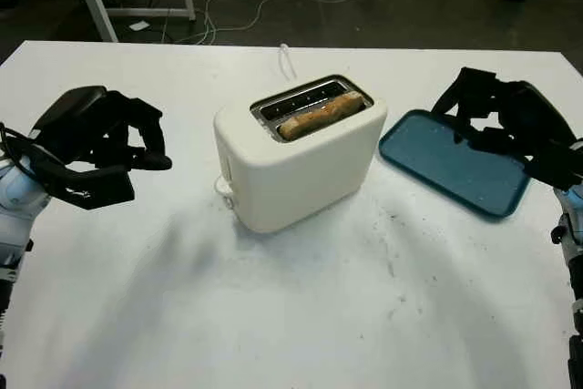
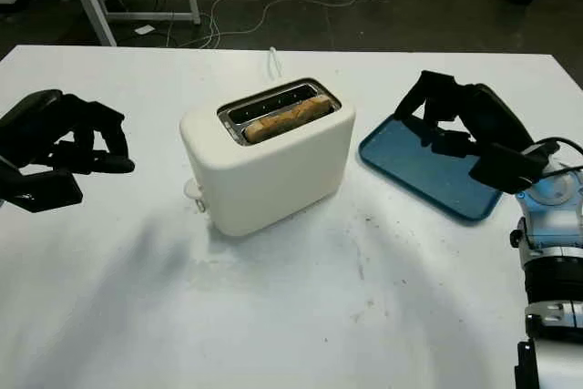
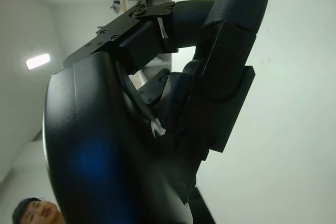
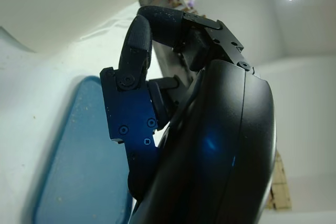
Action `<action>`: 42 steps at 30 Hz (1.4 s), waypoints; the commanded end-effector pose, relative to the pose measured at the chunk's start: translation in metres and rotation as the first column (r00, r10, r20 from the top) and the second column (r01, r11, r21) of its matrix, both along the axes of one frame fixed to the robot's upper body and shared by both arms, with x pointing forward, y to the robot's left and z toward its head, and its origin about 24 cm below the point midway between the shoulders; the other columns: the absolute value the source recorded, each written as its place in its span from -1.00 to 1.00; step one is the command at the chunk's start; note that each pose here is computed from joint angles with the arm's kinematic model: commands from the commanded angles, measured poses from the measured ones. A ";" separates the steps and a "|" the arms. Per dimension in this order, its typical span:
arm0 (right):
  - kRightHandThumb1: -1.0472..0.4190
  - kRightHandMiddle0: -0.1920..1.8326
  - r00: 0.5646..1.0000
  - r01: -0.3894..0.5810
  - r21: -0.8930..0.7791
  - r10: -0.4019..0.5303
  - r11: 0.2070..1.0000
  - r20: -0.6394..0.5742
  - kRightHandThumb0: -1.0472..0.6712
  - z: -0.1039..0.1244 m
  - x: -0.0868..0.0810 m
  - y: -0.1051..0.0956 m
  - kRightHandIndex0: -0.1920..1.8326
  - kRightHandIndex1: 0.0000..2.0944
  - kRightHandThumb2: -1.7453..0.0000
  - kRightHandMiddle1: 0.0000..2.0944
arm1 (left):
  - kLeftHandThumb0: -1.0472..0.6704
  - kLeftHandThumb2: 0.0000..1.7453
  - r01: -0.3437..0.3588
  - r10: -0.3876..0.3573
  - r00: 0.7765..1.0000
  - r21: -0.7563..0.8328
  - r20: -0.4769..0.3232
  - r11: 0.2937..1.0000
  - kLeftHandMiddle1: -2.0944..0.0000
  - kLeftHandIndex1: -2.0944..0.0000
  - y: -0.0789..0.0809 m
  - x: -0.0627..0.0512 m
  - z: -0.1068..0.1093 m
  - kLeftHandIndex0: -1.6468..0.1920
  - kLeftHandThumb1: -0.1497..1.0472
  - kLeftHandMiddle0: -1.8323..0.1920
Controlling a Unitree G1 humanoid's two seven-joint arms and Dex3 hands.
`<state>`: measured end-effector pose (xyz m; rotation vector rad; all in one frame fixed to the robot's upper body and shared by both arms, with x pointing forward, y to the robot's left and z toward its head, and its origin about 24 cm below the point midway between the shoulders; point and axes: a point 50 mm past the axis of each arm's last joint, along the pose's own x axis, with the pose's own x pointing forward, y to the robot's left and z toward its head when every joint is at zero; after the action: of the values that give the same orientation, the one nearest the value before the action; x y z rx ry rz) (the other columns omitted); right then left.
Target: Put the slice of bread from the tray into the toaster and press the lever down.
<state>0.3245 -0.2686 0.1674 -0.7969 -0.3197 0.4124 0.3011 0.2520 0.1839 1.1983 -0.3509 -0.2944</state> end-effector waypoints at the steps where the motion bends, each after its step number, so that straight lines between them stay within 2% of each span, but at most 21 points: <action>1: -0.83 -0.33 1.000 0.003 -0.052 -0.003 0.999 0.000 -0.52 0.008 0.002 0.001 -0.09 0.67 0.49 0.67 | -0.89 -1.00 0.016 -0.017 1.000 0.026 0.026 1.000 -0.47 -0.37 -0.002 0.004 0.008 -0.36 0.62 -0.34; 12: -0.83 -0.31 0.999 0.004 -0.194 -0.010 0.981 -0.033 -0.53 0.007 0.003 0.006 -0.08 0.67 0.40 0.67 | -0.88 -1.00 0.081 -0.081 0.997 0.061 0.006 0.995 -0.50 -0.40 -0.011 0.010 0.009 -0.38 0.65 -0.36; 23: -0.83 -0.31 0.999 -0.012 -0.176 0.005 0.984 -0.044 -0.50 0.007 0.003 0.007 -0.08 0.67 0.38 0.67 | -0.87 -0.99 0.112 -0.113 0.994 0.041 0.005 0.993 -0.45 -0.36 -0.015 0.007 0.007 -0.39 0.70 -0.36; 42: -0.83 -0.29 0.999 0.031 -0.143 -0.036 0.989 -0.031 -0.48 0.009 0.001 0.006 -0.08 0.67 0.39 0.67 | -0.86 -1.00 0.110 -0.110 0.994 0.034 -0.007 0.993 -0.50 -0.40 -0.015 0.007 0.003 -0.37 0.71 -0.34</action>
<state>0.3269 -0.2603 0.1737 -0.9396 -0.2460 0.4432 0.3084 0.2380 0.1881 1.2182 -0.4112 -0.3955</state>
